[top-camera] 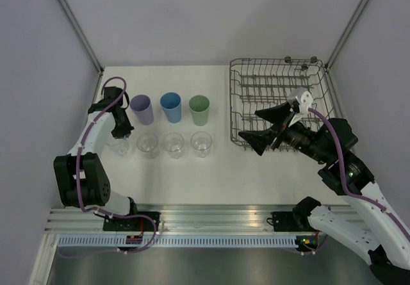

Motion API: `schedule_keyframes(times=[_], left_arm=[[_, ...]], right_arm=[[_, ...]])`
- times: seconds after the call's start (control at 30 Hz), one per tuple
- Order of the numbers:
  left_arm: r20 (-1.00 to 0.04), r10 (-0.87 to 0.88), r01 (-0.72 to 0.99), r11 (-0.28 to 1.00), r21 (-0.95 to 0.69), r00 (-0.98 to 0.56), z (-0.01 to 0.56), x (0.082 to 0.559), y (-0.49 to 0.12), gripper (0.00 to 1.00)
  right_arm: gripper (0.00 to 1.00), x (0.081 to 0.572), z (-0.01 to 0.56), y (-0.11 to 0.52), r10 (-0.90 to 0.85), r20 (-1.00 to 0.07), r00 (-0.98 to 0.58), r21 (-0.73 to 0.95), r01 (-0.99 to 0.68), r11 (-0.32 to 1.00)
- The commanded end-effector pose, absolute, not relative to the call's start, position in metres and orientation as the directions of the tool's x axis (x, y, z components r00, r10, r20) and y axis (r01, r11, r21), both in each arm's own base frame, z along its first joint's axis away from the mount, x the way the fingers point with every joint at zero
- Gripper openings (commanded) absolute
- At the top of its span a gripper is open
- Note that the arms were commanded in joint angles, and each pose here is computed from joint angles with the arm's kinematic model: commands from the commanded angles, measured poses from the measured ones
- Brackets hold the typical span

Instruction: Unload the cups from the dish rack

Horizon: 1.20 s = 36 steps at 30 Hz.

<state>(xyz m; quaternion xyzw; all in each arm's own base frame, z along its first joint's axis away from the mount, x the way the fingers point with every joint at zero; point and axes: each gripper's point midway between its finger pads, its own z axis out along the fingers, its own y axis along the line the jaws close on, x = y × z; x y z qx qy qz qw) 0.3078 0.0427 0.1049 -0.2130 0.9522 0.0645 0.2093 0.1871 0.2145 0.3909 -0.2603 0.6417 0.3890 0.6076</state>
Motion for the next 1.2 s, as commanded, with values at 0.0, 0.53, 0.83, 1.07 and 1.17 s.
schedule_keyframes(times=[0.0, 0.53, 0.83, 1.07, 1.17], left_arm=[[-0.491, -0.451, -0.526, 0.850, 0.016, -0.745, 0.106, 0.321, 0.052, 0.02], [-0.501, -0.571, -0.629, 0.775, -0.065, -0.651, 0.071, 0.312, 0.046, 0.02], [-0.487, -0.571, -0.605, 0.789, -0.103, -0.661, 0.057, 0.318, 0.038, 0.02], [-0.476, -0.561, -0.585, 0.803, -0.115, -0.677, 0.064, 0.316, 0.033, 0.02], [-0.464, -0.562, -0.575, 0.807, -0.130, -0.684, 0.067, 0.317, 0.030, 0.02]], right_arm=[[0.98, 0.181, 0.403, 0.214, 0.168, -0.982, -0.081, 0.160, -0.825, 0.542], [0.98, 0.177, 0.399, 0.213, 0.154, -0.987, -0.049, 0.127, -0.824, 0.552], [0.98, 0.177, 0.397, 0.213, 0.145, -0.988, -0.047, 0.121, -0.821, 0.558], [0.98, 0.177, 0.396, 0.215, 0.140, -0.989, -0.052, 0.122, -0.824, 0.553], [0.98, 0.177, 0.397, 0.215, 0.139, -0.989, -0.050, 0.119, -0.824, 0.553]])
